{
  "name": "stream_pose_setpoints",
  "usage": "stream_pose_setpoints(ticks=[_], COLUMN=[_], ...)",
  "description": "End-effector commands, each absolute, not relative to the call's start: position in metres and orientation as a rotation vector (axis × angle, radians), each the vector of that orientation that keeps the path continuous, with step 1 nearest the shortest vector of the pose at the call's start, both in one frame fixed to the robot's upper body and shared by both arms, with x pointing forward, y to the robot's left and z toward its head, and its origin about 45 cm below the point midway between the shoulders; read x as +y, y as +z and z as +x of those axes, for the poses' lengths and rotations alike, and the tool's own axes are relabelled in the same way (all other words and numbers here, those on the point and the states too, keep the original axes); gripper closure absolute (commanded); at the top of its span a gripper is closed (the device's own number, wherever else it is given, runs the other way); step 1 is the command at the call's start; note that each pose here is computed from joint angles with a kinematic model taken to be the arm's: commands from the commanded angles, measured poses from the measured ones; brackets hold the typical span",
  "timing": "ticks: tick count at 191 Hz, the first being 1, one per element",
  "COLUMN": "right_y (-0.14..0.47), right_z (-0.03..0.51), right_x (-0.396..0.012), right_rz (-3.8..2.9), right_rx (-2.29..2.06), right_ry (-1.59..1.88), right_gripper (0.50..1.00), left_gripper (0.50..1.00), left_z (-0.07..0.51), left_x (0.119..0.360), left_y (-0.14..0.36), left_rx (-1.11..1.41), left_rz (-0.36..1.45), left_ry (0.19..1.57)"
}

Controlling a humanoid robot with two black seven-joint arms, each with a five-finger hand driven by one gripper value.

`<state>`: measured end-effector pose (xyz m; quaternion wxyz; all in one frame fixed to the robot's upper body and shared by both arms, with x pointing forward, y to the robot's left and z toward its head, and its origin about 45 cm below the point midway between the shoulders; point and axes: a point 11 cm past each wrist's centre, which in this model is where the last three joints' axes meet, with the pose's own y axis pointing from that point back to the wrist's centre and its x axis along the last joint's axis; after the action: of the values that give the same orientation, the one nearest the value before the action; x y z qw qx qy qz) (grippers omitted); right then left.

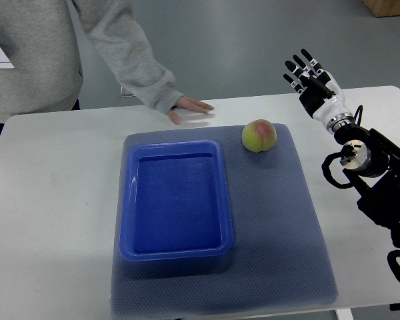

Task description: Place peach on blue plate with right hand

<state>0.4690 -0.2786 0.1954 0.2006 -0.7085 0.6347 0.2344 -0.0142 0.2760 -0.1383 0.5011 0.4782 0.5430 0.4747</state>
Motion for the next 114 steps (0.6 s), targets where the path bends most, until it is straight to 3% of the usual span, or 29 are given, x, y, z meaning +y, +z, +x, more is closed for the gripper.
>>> stream_pose_setpoints(ticks=[1, 84, 114], right_y=[0.195, 0.205, 0.230], right_z=[0.469, 0.472, 0.484], right_x=[-0.279, -0.274, -0.243], right_rz=[-1.980, -2.021, -2.403], right_rx=[1.773, 1.742, 1.724], right_ry=[0.655, 0.627, 0.341], right_gripper=[0.570, 0.570, 0.570], left_gripper=[0.500, 0.500, 0.500], left_z=[-0.014, -0.014, -0.014], left_x=[0.276, 0.276, 0.276], left_y=[-0.138, -0.138, -0.138], left_rx=[1.313, 1.312, 1.312], left_rz=[1.156, 1.155, 1.155], left_ry=[1.148, 1.151, 1.149])
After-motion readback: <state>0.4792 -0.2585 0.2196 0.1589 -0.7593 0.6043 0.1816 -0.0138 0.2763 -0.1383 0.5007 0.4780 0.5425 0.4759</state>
